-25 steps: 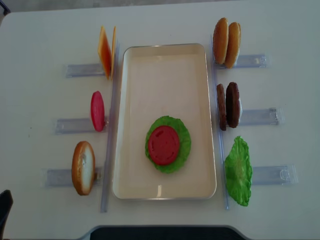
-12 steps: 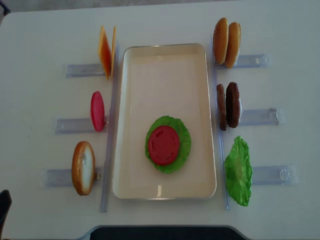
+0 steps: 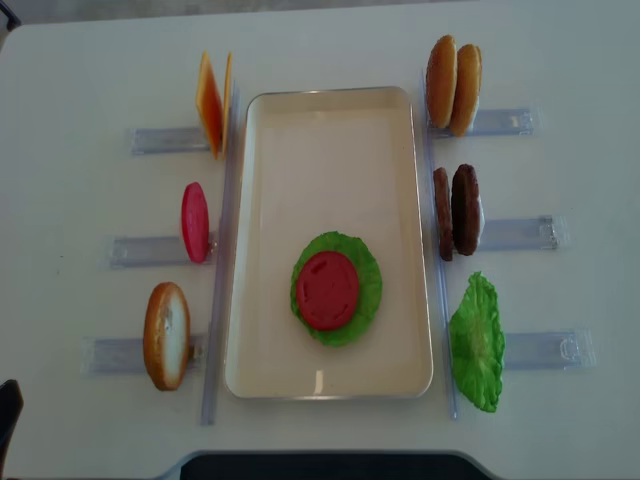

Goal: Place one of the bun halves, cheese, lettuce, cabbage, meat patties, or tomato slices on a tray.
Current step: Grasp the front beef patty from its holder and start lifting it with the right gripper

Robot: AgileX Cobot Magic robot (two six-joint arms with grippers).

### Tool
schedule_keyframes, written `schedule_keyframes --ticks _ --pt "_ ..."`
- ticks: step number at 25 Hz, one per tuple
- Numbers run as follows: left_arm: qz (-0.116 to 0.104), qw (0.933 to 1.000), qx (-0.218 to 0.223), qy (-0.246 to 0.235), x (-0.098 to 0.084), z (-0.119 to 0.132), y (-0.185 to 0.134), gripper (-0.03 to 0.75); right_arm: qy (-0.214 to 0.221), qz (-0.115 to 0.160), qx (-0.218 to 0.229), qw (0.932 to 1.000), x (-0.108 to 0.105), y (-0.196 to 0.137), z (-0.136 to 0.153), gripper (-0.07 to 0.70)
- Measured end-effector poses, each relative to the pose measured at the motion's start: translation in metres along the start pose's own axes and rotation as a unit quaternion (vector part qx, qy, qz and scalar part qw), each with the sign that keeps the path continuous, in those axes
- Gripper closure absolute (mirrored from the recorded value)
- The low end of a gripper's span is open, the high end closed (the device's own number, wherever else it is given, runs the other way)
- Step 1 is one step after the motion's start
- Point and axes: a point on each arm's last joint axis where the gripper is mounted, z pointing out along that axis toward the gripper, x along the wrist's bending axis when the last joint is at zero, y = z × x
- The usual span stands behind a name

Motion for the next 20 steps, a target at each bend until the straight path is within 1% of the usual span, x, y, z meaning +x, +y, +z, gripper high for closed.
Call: schedule_keyframes --ticks 2,6,10,13,20 --pt "0.000 1.0000 0.000 0.000 0.000 0.000 0.000 0.433 0.000 0.000 0.018 0.9998 -0.001 0.019 0.009 0.251" --pt "0.000 1.0000 0.000 0.000 0.000 0.000 0.000 0.432 0.001 0.000 0.036 0.9993 -0.002 0.052 0.023 0.251" --pt "0.000 1.0000 0.000 0.000 0.000 0.000 0.000 0.428 0.001 0.001 0.048 0.9988 -0.003 0.076 0.036 0.251" --pt "0.000 1.0000 0.000 0.000 0.000 0.000 0.000 0.432 0.001 0.000 0.054 0.9985 -0.003 0.083 0.042 0.251" --pt "0.000 1.0000 0.000 0.000 0.000 0.000 0.000 0.433 0.004 -0.001 0.054 0.9985 -0.002 0.083 0.042 0.251"
